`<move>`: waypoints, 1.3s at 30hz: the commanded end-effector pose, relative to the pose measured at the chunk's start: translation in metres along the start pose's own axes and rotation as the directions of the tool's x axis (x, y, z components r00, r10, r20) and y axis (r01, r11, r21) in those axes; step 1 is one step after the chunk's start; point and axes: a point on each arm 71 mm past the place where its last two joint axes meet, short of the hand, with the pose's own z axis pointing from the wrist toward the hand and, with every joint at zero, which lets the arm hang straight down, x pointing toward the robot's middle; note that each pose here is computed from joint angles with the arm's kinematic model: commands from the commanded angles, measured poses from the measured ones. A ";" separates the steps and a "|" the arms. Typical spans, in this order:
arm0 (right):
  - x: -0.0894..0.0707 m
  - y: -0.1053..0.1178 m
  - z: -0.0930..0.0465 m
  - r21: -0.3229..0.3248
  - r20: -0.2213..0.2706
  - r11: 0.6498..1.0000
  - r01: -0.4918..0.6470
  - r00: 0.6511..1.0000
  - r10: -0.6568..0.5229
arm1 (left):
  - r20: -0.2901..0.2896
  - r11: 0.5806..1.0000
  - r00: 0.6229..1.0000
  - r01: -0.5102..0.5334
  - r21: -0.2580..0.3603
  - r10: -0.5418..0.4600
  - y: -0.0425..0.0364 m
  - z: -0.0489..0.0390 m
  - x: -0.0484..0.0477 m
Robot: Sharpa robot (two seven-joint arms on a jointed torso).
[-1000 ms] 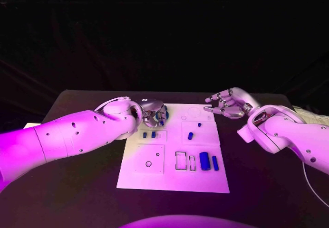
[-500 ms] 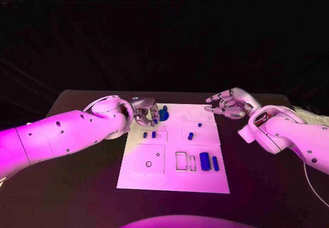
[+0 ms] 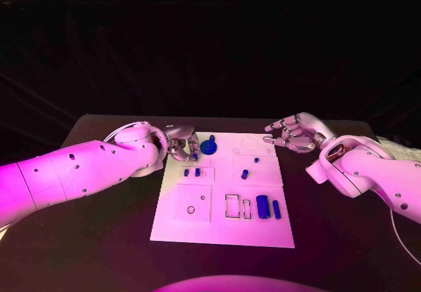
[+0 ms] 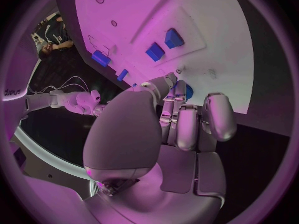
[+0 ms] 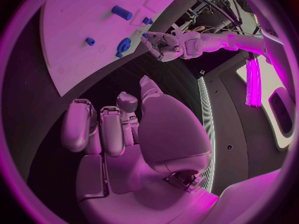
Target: Assemble the parts on the task board
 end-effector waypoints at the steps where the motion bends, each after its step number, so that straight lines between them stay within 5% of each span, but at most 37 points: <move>1: 0.001 0.001 0.000 -0.011 -0.011 1.000 0.004 1.000 -0.004 | -0.029 1.000 1.000 -0.004 -0.011 0.004 0.0011 0.0013 0.0016; 39: 0.002 0.002 0.000 -0.013 -0.015 1.000 0.004 1.000 -0.004 | -0.085 0.999 0.996 -0.039 -0.033 0.037 0.0012 0.0100 0.0097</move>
